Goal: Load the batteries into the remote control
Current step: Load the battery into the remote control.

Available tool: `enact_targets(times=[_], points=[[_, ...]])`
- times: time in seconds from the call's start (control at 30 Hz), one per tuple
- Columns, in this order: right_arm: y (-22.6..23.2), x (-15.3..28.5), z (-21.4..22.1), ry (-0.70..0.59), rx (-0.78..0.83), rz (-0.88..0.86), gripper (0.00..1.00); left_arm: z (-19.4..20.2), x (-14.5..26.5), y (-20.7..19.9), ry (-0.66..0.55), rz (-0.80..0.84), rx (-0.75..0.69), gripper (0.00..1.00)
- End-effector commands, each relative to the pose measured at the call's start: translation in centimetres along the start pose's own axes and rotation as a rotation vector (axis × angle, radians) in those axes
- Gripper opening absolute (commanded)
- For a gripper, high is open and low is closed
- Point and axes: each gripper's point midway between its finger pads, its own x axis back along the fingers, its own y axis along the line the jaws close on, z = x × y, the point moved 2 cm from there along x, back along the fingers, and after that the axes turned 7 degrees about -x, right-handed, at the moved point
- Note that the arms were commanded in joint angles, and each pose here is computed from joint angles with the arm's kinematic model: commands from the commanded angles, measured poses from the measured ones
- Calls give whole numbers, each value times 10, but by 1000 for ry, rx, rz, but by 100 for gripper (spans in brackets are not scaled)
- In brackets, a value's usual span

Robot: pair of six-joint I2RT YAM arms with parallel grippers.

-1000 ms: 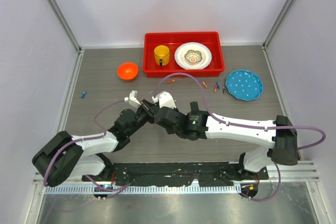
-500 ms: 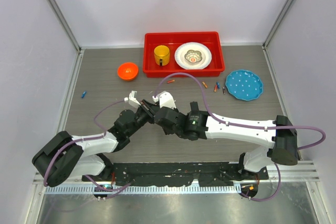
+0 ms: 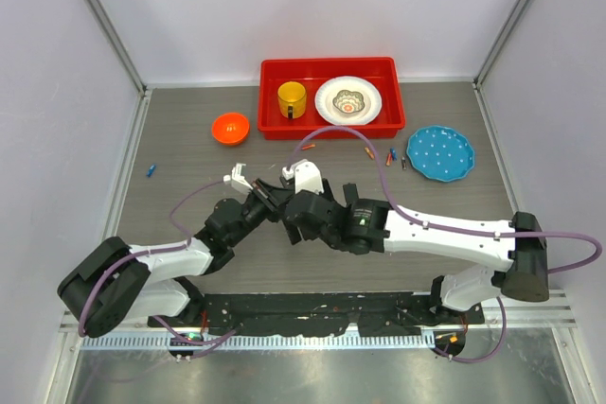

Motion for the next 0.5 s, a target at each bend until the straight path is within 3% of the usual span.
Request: enact_targets(times=[0.0,0.2,0.4,0.47], points=[[-4,30,-37,-117,-85,-15,76,-7,2,-17,-31,73,-5,0],[-18,51,-53,-186,-131,-5,78,-7,3,-17,-41,89,-3,0],[-72,65,-75,-319,-406,-28,78,-15,16,-27,-45,200,-35,0],[-73,57,-56,-263,-465,-129,78,-14,18,-31,-17,247,-47,0]])
